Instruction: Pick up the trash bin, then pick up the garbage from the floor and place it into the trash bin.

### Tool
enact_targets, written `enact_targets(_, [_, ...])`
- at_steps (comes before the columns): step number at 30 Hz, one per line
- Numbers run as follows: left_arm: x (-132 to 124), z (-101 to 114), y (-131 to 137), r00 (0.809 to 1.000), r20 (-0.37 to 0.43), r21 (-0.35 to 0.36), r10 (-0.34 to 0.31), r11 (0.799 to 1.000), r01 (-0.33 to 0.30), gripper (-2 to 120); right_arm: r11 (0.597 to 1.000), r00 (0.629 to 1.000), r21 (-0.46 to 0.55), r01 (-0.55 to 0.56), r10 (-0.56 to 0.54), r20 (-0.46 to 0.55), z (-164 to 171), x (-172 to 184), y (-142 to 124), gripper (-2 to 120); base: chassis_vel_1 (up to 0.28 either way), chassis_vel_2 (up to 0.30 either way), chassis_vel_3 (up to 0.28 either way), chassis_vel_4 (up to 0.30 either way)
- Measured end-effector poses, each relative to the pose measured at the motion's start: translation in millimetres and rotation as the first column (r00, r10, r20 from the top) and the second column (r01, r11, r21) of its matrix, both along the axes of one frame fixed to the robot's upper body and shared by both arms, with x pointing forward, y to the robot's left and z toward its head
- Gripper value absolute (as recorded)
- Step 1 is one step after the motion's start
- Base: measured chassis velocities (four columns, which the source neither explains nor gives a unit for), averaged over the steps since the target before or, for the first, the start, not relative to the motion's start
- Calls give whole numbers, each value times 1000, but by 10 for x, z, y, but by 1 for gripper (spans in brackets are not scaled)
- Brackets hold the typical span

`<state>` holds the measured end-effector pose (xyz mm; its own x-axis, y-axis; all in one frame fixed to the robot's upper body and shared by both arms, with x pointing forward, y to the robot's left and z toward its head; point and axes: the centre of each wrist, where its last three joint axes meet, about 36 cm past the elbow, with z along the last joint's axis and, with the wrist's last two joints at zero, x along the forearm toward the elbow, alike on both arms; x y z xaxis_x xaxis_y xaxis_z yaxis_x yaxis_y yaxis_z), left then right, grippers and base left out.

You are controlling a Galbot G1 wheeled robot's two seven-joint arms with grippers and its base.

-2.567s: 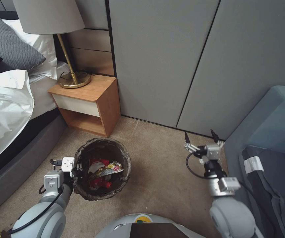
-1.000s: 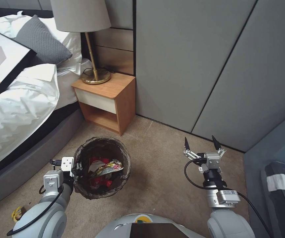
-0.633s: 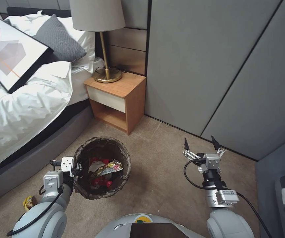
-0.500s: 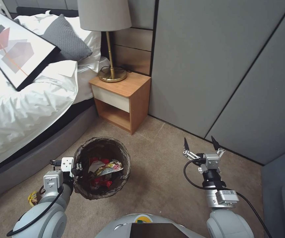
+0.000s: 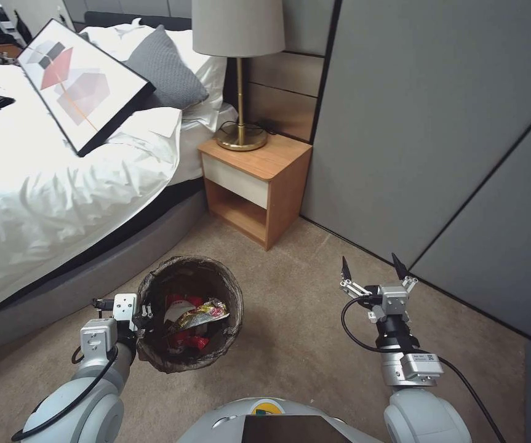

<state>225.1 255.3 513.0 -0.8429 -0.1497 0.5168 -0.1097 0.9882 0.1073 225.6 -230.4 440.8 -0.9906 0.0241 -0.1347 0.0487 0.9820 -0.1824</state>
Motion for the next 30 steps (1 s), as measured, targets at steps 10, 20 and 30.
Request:
enact_targets(10, [-11,-7,0,1000,-6,1,0,1000,0,3,1000,1000,5,-2,2,0,1,-2,19,100,54,63,67,69])
enact_targets(20, [-15,-9,1,1000,-8,2,1,1000,-1,3,1000,1000,7,-4,4,-1,-3,6,28,100,58,61,57,57])
enact_targets(30, [-10,-4,9,1000,-5,4,5,1000,-5,3,1000,1000,8,-6,6,-2,-24,28,36,100,69,63,66,58])
